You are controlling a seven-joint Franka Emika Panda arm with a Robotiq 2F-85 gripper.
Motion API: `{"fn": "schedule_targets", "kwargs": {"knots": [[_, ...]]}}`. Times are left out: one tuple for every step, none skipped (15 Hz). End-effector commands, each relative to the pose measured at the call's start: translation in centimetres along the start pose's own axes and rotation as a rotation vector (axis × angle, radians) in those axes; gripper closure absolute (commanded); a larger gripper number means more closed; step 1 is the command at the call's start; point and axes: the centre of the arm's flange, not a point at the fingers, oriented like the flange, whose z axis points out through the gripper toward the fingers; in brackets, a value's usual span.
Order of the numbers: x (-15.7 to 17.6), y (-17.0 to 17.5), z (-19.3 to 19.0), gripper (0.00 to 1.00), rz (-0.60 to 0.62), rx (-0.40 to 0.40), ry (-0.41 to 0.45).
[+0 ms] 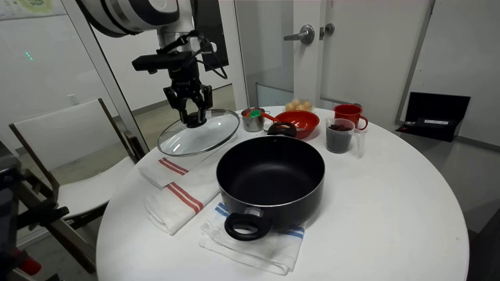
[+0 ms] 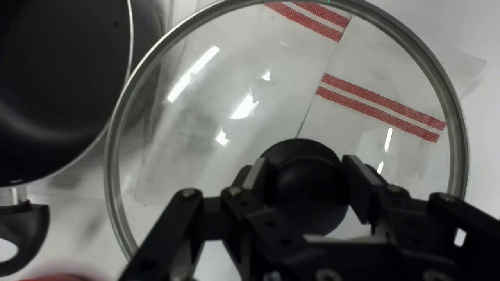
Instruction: Close the lid on the pot
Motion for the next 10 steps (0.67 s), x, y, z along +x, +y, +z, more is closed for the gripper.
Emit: {"fn": "schedule_targets", "kwargs": {"knots": [[-4.2,2.7,-3.3,0.75,0.101,-0.009,0.019],[-4.9,3.8,-3.6,0.75,0.126,-0.009,0.020],[-5.6,5.1,-3.9,0.75,0.151,-0.008,0.021],[-6.2,6.1,-4.1,0.75,0.170,-0.006,0.019],[-6.8,7.4,-4.2,0.75,0.192,-0.001,0.020],[-7.3,8.5,-4.3,0.75,0.213,0.008,0.021],[-7.8,9.8,-4.3,0.75,0.237,0.018,0.021],[-8.1,10.8,-4.3,0.75,0.257,0.031,0.022],[-8.4,12.1,-4.3,0.75,0.281,0.040,0.019],[-8.7,13.2,-4.2,0.75,0.299,0.049,0.017]]}}
